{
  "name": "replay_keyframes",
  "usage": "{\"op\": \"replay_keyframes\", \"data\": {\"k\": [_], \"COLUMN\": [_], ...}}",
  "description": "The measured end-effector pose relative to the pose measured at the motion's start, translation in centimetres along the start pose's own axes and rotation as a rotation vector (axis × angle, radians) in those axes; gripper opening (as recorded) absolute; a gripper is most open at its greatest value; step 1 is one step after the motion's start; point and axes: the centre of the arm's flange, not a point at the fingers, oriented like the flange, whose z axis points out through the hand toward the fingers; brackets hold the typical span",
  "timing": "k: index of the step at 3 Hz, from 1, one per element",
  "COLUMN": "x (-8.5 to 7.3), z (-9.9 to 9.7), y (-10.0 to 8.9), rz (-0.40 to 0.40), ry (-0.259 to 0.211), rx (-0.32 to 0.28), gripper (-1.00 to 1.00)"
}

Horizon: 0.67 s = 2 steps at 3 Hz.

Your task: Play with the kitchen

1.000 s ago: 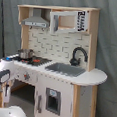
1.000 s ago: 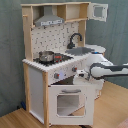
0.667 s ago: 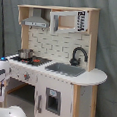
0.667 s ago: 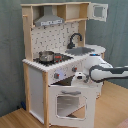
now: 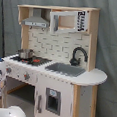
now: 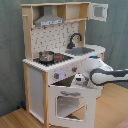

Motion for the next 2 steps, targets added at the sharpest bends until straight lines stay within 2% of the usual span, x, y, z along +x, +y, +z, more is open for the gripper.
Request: {"op": "replay_keyframes", "data": {"k": [2], "x": [2.1], "z": [0.1], "y": [-3.0], "rz": [0.113], "ry": [0.021], "rx": [-0.026], "gripper": [-1.00]}}
